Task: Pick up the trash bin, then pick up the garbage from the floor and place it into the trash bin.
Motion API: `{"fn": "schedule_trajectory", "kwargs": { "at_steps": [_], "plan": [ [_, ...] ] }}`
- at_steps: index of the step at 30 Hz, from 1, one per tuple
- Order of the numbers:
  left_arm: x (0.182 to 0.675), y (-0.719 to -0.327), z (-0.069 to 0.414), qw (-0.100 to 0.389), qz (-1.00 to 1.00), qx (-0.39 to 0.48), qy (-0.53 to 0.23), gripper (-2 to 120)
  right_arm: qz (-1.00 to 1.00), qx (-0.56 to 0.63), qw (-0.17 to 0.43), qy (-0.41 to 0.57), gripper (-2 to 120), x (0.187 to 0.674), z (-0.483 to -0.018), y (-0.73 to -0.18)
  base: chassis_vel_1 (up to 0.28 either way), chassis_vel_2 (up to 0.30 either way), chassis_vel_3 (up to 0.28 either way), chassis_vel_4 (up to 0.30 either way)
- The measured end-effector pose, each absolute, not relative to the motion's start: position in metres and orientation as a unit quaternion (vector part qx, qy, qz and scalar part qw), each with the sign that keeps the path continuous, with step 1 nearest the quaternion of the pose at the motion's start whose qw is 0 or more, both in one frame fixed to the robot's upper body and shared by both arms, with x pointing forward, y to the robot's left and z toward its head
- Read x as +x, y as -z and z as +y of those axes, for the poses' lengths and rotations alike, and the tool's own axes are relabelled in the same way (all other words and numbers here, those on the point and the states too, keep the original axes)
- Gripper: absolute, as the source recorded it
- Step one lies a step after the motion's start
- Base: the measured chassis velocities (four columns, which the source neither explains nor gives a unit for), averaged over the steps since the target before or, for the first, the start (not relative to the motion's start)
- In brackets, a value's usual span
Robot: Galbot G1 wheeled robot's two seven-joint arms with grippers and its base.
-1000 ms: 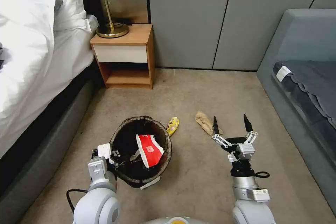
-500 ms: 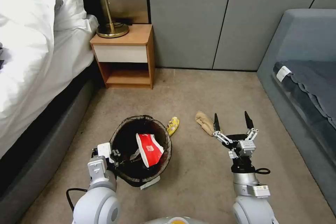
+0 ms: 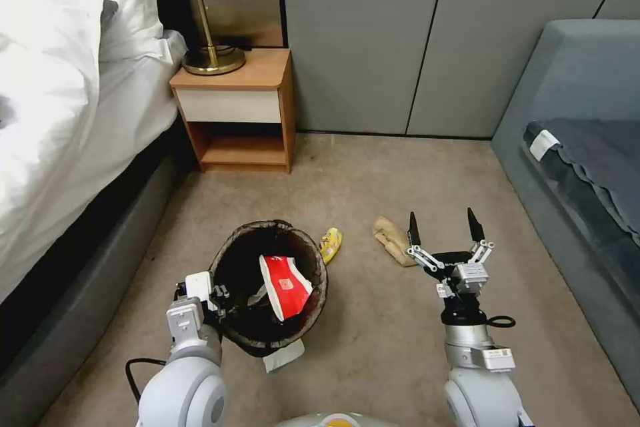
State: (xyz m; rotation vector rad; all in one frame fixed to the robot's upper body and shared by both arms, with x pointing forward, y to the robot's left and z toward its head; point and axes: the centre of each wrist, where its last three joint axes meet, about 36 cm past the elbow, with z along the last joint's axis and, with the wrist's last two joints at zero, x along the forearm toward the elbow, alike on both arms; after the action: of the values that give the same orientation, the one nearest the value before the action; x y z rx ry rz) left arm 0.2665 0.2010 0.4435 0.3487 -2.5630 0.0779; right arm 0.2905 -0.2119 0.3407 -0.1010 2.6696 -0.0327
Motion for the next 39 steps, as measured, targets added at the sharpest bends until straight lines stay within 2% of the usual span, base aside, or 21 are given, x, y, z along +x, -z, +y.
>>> {"fn": "schedule_trajectory", "kwargs": {
  "at_steps": [14,30,36,37,38,39],
  "plan": [
    [0.266,-0.444,0.201,0.273,-0.953,0.131,-0.030,0,0.964,-0.048,0.261,0.023,100,0.299,-0.212,-0.343,-0.232,0.224,0.235,-0.232],
    [0.267,-0.445,0.201,0.271,-0.953,0.130,-0.031,0,0.954,-0.054,0.292,0.054,100,0.317,-0.220,-0.352,0.002,-0.005,-0.009,0.001],
    [0.268,-0.446,0.202,0.270,-0.953,0.130,-0.032,0,0.965,-0.069,0.245,0.063,100,0.316,-0.229,-0.364,0.000,0.000,0.000,0.000],
    [0.267,-0.446,0.202,0.270,-0.953,0.130,-0.032,0,0.969,-0.074,0.228,0.063,100,0.316,-0.230,-0.365,0.000,0.000,0.000,0.000],
    [0.268,-0.447,0.202,0.270,-0.954,0.130,-0.032,0,0.976,-0.090,0.186,0.066,100,0.317,-0.233,-0.367,0.000,0.000,0.000,0.000],
    [0.268,-0.447,0.202,0.270,-0.954,0.130,-0.032,0,0.976,-0.090,0.186,0.066,100,0.317,-0.233,-0.367,0.000,0.000,0.000,0.000]
  ]
}}
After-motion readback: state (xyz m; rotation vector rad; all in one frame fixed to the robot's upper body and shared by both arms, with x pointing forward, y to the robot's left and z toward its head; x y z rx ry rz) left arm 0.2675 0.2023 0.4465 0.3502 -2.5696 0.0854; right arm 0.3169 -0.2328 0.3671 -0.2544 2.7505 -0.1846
